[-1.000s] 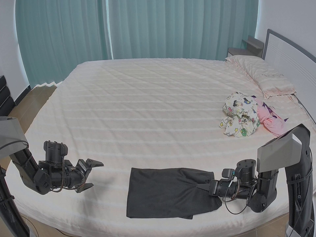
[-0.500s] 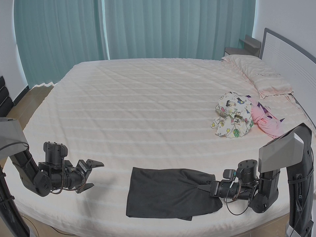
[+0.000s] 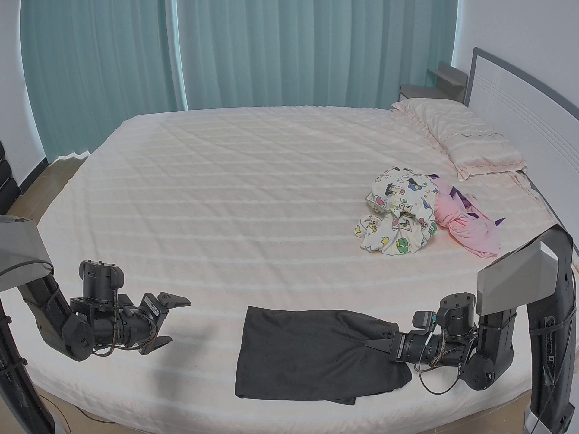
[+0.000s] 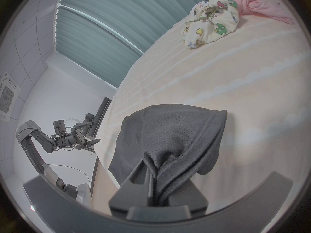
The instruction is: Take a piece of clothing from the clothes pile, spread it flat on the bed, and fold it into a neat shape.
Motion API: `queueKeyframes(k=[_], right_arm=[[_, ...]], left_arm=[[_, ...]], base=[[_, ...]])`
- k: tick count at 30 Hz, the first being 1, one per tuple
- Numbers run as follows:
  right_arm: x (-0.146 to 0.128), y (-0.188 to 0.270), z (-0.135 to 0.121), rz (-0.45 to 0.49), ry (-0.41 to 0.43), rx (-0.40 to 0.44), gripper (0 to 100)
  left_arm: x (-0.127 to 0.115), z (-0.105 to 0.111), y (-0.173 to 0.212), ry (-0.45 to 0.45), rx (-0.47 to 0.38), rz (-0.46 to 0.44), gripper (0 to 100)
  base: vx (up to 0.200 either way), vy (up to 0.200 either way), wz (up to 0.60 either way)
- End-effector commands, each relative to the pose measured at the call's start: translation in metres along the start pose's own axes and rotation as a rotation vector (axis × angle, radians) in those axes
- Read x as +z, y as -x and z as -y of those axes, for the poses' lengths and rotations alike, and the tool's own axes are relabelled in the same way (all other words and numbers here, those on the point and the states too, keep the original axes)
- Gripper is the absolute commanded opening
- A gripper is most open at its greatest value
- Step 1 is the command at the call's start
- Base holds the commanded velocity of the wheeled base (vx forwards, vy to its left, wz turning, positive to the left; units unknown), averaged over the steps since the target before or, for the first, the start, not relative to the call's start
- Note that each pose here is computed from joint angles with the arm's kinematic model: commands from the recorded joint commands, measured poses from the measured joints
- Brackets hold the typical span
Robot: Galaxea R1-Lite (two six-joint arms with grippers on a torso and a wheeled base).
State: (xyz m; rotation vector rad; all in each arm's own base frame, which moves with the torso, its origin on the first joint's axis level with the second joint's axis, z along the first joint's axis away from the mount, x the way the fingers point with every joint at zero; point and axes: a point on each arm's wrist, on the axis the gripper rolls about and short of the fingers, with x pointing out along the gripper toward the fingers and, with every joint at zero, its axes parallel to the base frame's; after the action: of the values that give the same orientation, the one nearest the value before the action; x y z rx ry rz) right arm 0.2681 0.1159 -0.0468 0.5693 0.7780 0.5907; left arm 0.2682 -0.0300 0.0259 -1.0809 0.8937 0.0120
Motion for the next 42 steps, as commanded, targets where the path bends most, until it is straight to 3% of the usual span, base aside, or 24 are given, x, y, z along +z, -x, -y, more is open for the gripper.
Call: queueKeyframes(k=[1, 27, 39, 40, 42], right_arm=[[0.0007, 0.0005, -0.0007, 0.007, 0.004, 0.005, 0], [-0.0004, 0.0013, 0.0021, 0.004, 0.024, -0.005, 0], [-0.0029, 0.0005, 0.0048, -0.005, 0.043, -0.014, 0], [-0.0029, 0.0005, 0.0048, -0.005, 0.05, -0.014, 100], [-0.0026, 0.0007, 0.0045, -0.005, 0.053, -0.012, 100]], left_arm=[[-0.0001, -0.0003, -0.0003, 0.001, 0.001, -0.001, 100], [-0.0014, -0.0018, -0.0002, -0.01, 0.007, -0.005, 100], [-0.0072, -0.0061, -0.0008, -0.054, 0.026, -0.026, 100], [-0.0074, -0.0063, -0.0007, -0.054, 0.026, -0.026, 100], [-0.0073, -0.0061, -0.0006, -0.055, 0.022, -0.025, 100]], base=[[0.0, -0.2, 0.0], [0.0, -0.2, 0.0], [0.0, 0.0, 0.0], [0.0, 0.0, 0.0], [0.0, 0.0, 0.0]])
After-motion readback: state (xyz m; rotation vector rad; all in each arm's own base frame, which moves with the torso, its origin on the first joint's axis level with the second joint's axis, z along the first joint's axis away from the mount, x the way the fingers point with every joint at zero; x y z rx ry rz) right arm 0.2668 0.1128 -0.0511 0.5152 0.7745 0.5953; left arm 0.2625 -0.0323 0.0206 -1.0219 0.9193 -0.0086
